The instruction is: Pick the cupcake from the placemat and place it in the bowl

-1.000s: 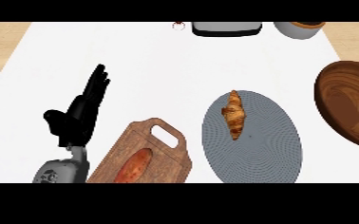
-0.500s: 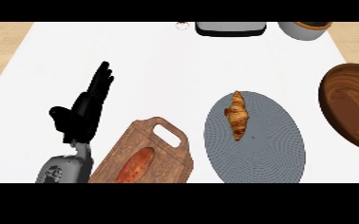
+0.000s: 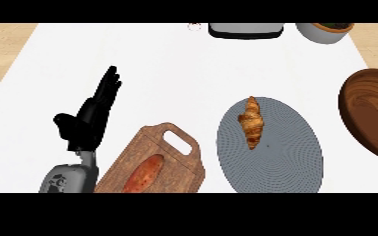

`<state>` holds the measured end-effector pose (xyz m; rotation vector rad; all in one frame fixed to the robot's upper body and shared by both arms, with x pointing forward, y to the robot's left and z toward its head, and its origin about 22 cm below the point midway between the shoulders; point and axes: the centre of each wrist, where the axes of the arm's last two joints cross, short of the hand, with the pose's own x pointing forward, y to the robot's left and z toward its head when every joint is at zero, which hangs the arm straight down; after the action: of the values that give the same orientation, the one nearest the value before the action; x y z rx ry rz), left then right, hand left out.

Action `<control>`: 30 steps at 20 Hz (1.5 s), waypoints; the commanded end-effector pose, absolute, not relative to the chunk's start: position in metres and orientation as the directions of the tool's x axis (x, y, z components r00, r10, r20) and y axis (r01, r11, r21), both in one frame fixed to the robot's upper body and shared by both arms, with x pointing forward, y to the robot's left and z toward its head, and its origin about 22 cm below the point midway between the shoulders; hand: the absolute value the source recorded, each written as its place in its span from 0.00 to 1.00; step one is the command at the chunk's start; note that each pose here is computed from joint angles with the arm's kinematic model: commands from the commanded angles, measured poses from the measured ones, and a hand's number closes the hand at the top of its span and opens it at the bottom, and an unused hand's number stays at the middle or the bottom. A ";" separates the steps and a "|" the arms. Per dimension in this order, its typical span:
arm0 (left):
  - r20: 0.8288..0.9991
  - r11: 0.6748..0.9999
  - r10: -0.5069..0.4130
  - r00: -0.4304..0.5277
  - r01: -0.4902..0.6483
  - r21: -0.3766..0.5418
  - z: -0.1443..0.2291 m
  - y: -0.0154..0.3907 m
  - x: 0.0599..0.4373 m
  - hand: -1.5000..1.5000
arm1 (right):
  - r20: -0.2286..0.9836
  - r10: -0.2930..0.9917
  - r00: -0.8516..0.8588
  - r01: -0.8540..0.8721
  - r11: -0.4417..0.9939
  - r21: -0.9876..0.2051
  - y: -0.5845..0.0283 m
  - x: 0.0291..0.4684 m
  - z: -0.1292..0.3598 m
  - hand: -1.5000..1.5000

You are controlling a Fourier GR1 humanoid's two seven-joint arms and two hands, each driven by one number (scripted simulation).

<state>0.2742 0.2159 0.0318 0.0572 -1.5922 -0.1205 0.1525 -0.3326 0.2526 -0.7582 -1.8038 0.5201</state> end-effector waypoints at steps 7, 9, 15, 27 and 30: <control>0.993 0.992 -0.111 -0.037 0.058 0.113 0.041 0.218 0.267 0.50 | 0.452 0.889 -0.079 0.293 0.454 -0.841 -0.376 0.218 0.219 1.00; 0.992 0.992 -0.119 -0.033 0.029 0.120 0.022 0.200 0.270 0.50 | 0.465 0.885 -0.037 0.300 0.454 -0.839 -0.405 0.228 0.208 1.00; 0.992 0.992 -0.120 -0.044 0.030 0.122 0.031 0.192 0.291 0.50 | 0.449 0.894 0.014 0.319 0.421 -0.849 -0.436 0.268 0.164 1.00; 0.991 0.991 -0.129 -0.036 0.035 0.130 0.029 0.210 0.276 0.50 | 0.587 0.799 0.127 0.135 0.573 -0.809 -0.496 0.290 0.096 0.00; 0.992 0.991 -0.122 -0.024 0.044 0.122 0.018 0.203 0.285 0.50 | 0.641 0.765 0.062 0.052 0.639 -0.768 -0.506 0.279 0.081 0.00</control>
<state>0.2765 0.2052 0.0269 0.0567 -1.5981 -0.1255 0.2861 -0.4937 0.1024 -0.8752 -1.4149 0.6221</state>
